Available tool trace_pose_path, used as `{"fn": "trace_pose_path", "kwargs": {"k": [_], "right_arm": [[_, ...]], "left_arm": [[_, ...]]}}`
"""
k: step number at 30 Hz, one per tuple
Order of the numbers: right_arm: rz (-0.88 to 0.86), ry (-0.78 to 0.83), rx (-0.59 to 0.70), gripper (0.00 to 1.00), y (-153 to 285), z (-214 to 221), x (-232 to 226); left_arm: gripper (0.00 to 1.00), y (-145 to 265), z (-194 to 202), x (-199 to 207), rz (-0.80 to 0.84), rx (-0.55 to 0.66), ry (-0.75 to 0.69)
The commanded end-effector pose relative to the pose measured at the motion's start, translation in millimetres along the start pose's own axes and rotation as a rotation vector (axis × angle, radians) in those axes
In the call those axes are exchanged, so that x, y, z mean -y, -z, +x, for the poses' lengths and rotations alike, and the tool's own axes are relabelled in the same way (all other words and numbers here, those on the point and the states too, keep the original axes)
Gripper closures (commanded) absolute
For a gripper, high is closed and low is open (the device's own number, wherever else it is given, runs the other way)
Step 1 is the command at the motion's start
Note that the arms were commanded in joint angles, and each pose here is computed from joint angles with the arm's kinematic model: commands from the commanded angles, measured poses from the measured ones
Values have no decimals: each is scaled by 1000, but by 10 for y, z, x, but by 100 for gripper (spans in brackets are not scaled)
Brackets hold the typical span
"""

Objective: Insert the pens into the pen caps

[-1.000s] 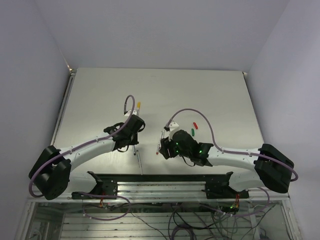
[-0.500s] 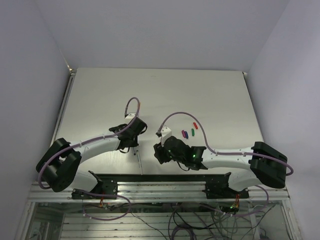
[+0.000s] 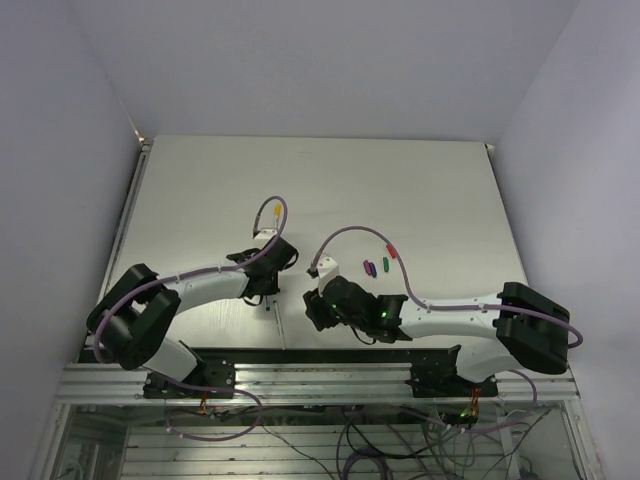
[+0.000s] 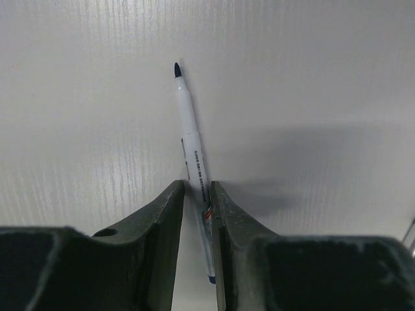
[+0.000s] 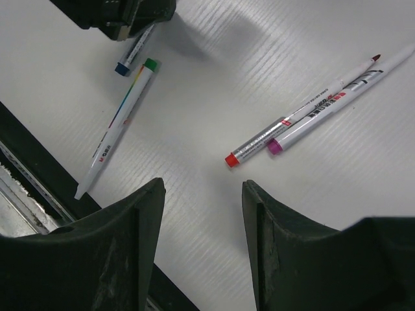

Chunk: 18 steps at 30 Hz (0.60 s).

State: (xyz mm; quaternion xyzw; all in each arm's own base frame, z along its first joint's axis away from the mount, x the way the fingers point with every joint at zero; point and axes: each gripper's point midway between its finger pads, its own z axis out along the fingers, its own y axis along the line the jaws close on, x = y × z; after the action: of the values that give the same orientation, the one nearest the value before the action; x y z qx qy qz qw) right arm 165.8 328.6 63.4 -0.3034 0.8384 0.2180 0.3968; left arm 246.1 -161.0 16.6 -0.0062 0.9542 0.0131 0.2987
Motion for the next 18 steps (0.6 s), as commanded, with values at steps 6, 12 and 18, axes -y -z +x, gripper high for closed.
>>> {"fn": "trace_pose_path", "kwargs": {"k": [6,12,18], "right_arm": [[-24,6,2,49,-36,-13,-130],[-48,37,-12,49,-68,9,-275],[-73,56,-27,50,-125,51,-434]], "left_arm": [[76,-81,78,31,-10,-25,-3],[93,-47,221,-51,-13,-56,-3],[93,56,256,-122,10,-32,30]]}}
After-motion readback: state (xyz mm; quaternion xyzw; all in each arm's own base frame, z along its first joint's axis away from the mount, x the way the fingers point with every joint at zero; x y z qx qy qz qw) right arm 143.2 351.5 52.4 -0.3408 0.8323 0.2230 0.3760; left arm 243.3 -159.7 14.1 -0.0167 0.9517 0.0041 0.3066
